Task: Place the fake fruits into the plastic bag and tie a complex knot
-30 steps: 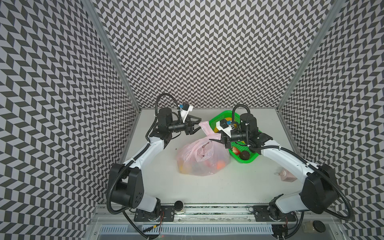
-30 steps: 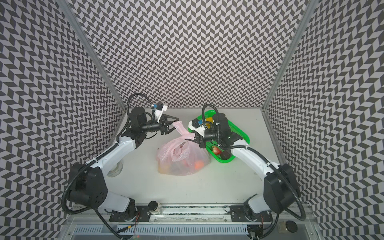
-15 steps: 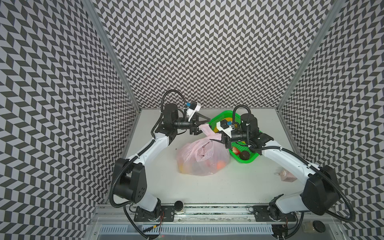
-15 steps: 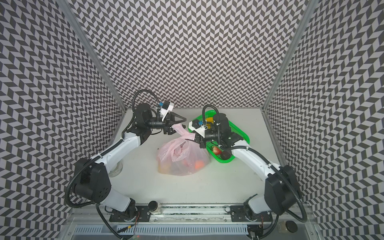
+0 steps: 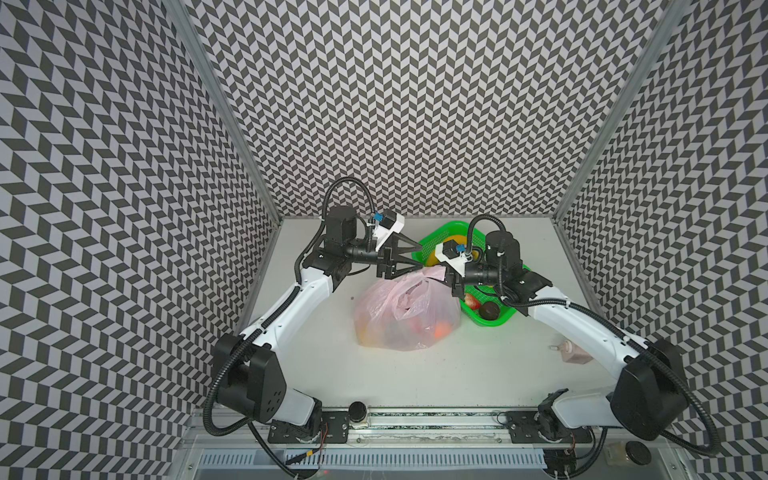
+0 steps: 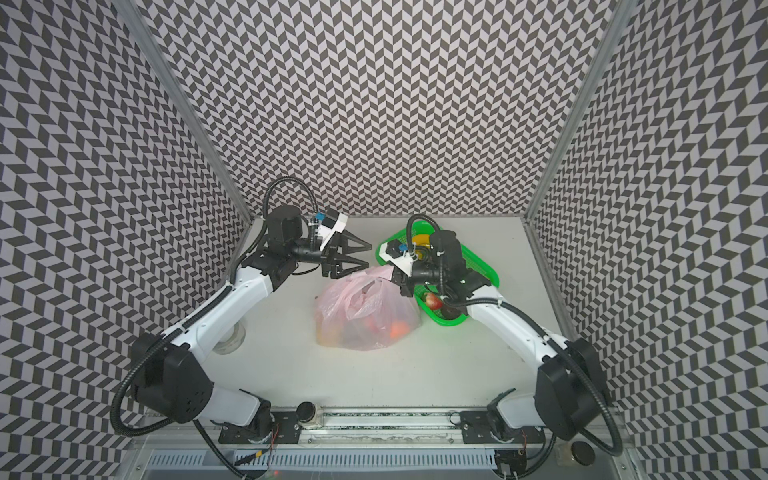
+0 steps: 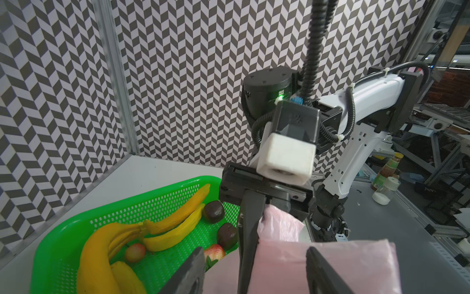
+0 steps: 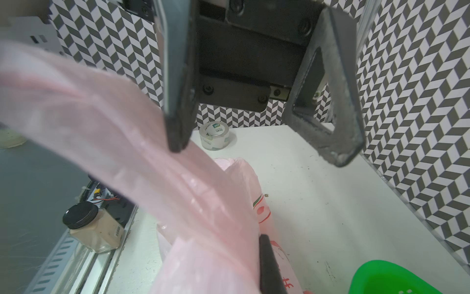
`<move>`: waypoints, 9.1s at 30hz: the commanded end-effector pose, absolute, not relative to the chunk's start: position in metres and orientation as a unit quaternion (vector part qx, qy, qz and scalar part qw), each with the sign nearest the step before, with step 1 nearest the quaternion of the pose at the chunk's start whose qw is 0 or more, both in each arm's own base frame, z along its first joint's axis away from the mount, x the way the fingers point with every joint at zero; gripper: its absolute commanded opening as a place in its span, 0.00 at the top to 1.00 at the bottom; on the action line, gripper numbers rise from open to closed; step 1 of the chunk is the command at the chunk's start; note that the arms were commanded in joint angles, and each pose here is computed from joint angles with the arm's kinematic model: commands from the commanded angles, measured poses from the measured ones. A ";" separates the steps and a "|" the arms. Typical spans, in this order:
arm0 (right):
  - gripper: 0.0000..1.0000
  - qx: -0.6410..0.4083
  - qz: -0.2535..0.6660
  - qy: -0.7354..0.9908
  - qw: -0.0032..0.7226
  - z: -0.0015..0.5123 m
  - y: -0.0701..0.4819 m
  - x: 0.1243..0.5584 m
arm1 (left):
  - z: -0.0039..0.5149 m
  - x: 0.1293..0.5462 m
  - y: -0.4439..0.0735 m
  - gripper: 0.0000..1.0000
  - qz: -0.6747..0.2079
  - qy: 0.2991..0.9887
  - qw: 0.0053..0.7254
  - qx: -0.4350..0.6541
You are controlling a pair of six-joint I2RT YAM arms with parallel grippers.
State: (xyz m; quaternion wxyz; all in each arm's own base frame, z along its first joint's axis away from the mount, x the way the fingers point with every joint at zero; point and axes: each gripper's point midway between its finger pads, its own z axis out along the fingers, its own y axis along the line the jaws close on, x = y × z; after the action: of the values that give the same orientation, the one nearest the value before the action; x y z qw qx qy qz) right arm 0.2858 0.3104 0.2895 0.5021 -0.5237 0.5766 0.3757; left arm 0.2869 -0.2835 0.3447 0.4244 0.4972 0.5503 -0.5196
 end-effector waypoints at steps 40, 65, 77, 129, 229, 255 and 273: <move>1.00 -0.518 0.302 0.547 0.584 0.311 0.301 0.294 | 0.296 0.293 -0.289 0.89 -0.430 0.628 0.401 0.509; 1.00 -0.537 0.236 0.508 0.630 0.313 0.295 0.292 | 0.394 0.313 -0.261 0.27 -0.504 0.599 0.459 0.420; 1.00 -0.539 0.233 0.508 0.631 0.312 0.298 0.290 | 0.350 0.314 -0.292 0.18 -0.432 0.640 0.436 0.463; 1.00 -0.523 0.226 0.519 0.637 0.314 0.297 0.295 | 0.291 0.286 -0.305 1.00 -0.403 0.651 0.376 0.522; 0.32 -0.503 0.349 0.685 0.394 0.277 0.295 0.297 | 0.311 0.290 -0.292 1.00 -0.339 0.631 0.450 0.533; 1.00 -0.460 0.378 0.647 0.477 0.295 0.308 0.301 | 0.353 0.300 -0.254 0.56 -0.383 0.627 0.499 0.459; 1.00 -0.393 0.339 0.632 0.575 0.302 0.308 0.309 | 0.277 0.360 -0.211 0.45 -0.363 0.702 0.488 0.370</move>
State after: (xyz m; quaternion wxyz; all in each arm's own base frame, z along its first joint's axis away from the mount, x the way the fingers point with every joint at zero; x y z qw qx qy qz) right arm 0.3043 0.3091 0.2669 0.5150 -0.4108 0.6680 0.3461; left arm 0.3649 -0.1975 0.2715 0.4828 0.3448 0.7281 -0.3433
